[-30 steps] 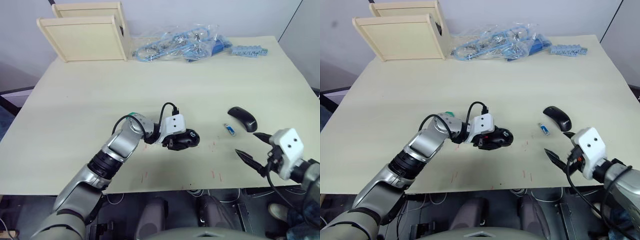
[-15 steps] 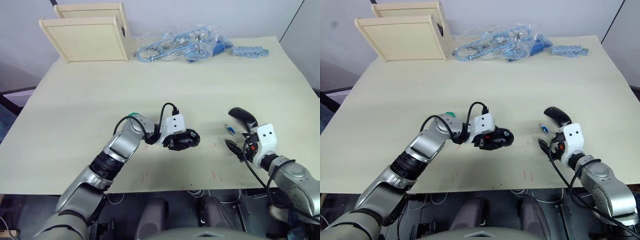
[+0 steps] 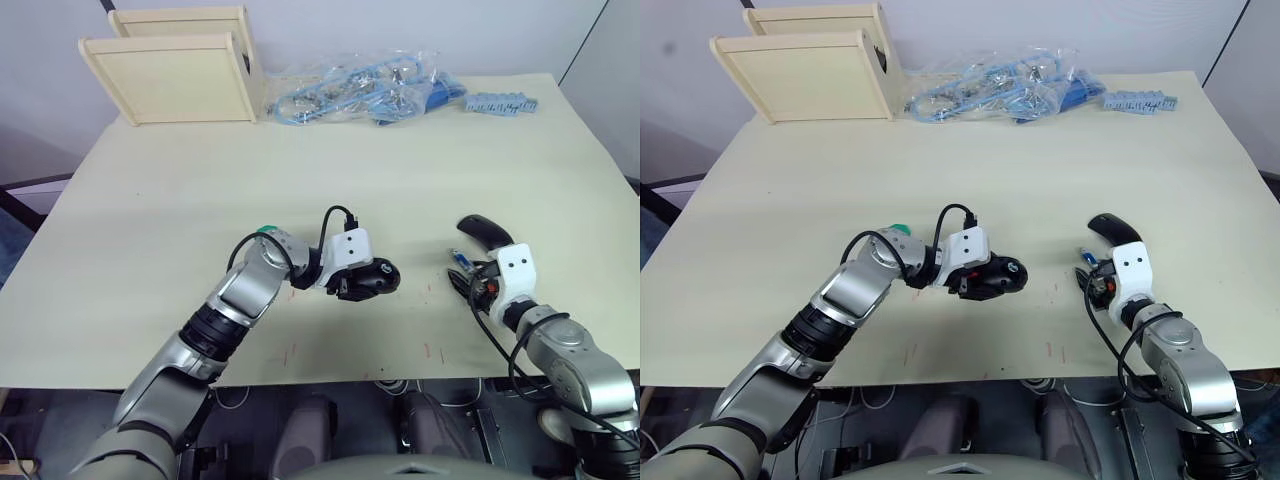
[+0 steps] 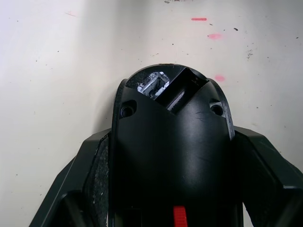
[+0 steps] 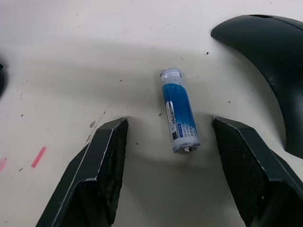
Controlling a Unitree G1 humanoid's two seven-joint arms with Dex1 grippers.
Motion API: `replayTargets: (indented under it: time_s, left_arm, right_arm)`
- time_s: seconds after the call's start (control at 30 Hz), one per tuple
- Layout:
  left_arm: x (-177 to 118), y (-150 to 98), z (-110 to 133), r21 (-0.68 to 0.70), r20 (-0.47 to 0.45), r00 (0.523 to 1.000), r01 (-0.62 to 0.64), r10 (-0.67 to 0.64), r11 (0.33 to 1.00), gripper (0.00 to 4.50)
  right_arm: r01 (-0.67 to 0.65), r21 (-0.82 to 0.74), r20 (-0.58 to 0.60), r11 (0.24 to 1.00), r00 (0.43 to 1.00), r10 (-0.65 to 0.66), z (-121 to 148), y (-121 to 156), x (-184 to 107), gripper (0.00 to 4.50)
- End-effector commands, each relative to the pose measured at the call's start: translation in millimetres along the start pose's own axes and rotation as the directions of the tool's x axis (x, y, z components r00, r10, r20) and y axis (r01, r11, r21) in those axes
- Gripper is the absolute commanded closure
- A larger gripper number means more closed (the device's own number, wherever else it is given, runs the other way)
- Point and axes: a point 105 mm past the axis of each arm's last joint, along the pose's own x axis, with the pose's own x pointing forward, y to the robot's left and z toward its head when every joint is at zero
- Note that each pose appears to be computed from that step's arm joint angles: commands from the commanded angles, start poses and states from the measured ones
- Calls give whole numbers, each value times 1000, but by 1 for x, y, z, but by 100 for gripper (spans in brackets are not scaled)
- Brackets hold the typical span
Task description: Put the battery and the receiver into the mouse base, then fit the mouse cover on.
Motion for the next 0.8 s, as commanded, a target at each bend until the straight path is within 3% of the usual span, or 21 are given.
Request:
replayTargets:
  time_s: [0.03,0.07,0.13,0.17,0.37,0.47,0.57,0.67,0.8]
  left_arm:
    - [8,-8,-8,-14,-25,1000,14,-15,1000,156]
    - [8,-8,-7,-14,-24,1000,15,-16,1000,156]
    - [8,-8,-7,-14,-24,1000,17,-17,1000,156]
    - [8,-8,-7,-13,-25,1000,17,-17,1000,156]
    - [8,-8,-8,-10,-30,999,17,-18,1000,156]
    - [8,-8,-7,-10,-30,999,18,-19,1000,156]
    - [7,-7,-8,-12,-31,999,17,-17,1000,156]
    - [7,-8,-8,-15,-31,999,17,-18,1000,156]
    - [7,-8,-7,-17,-29,999,21,-22,1000,156]
  right_arm:
    - [3,-7,37,1000,999,-3,8,-1,-3,289]
    - [-1,-9,38,1000,999,1,8,-1,-4,316]
    - [-9,-18,39,1000,999,9,9,1,-6,415]
    - [-20,-23,42,1000,999,21,11,2,-7,435]
    - [-127,-183,56,975,989,140,42,19,-24,439]
    - [-226,-284,-41,932,974,223,51,36,-32,439]
    - [-221,-379,-120,899,975,189,58,37,-36,439]
    - [-406,-314,-213,858,911,353,66,59,-40,439]
    - [-473,-268,-297,839,869,395,72,69,-37,439]
